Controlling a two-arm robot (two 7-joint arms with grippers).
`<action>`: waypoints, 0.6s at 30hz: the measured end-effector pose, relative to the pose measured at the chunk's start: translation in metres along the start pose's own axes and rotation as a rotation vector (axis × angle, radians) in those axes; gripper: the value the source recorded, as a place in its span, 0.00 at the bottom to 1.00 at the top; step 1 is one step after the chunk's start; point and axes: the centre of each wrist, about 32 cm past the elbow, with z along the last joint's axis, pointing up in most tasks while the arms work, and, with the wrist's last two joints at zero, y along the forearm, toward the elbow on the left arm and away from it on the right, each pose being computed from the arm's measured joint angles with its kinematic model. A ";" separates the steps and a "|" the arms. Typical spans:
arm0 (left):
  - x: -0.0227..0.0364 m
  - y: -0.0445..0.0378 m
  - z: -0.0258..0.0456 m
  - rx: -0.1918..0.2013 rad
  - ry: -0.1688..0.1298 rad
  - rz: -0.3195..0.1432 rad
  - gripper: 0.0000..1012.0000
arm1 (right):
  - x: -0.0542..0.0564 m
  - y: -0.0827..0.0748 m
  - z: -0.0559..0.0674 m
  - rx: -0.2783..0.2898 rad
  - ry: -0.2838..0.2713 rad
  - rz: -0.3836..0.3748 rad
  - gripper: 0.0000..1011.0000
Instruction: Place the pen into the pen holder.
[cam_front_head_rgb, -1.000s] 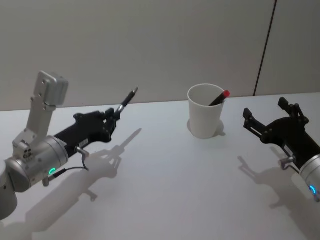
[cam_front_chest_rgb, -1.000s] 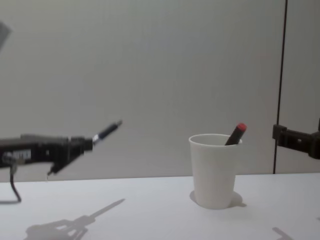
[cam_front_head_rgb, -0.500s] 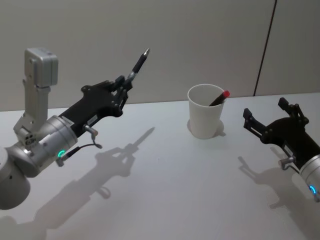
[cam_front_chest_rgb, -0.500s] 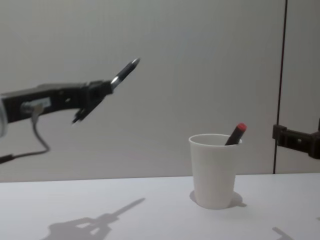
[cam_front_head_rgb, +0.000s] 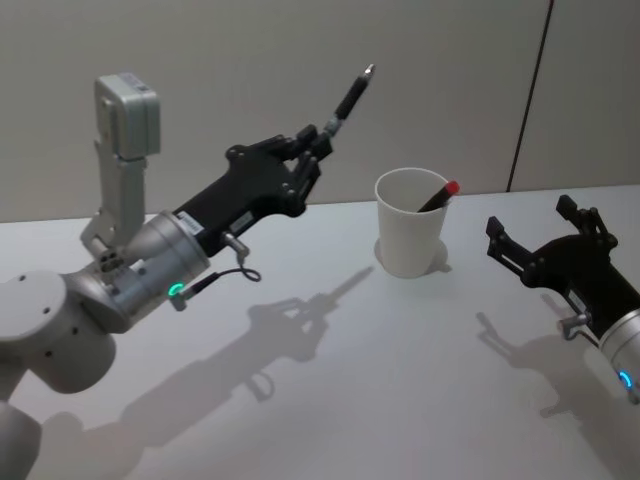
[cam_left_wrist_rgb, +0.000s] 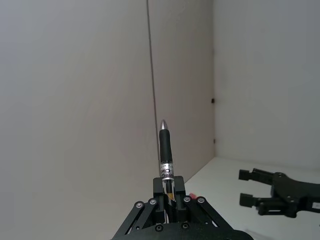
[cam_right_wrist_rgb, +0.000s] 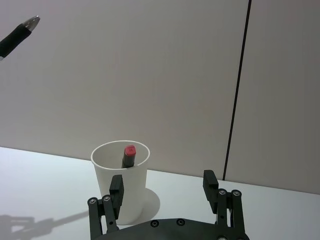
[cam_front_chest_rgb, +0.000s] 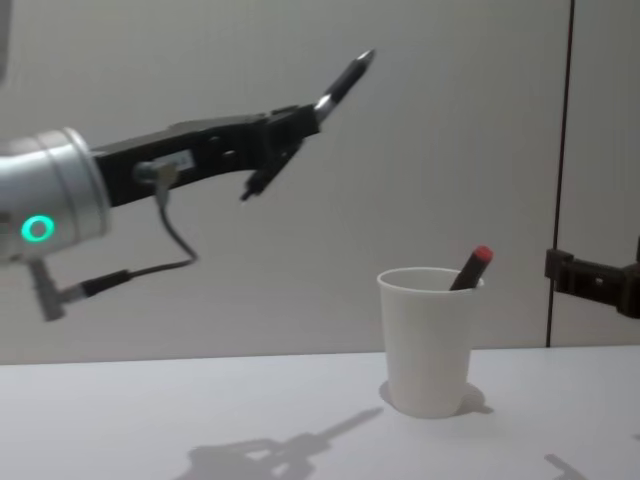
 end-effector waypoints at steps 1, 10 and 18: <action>-0.0006 -0.0017 -0.0003 -0.003 0.000 -0.009 0.12 | 0.000 0.000 0.000 0.000 0.000 0.000 0.99; -0.0079 -0.0184 -0.0038 -0.023 0.011 -0.086 0.12 | 0.000 0.000 0.000 0.000 0.000 0.000 0.99; -0.0132 -0.0261 -0.0057 -0.024 0.014 -0.132 0.12 | 0.000 0.000 0.000 0.000 0.000 0.000 0.99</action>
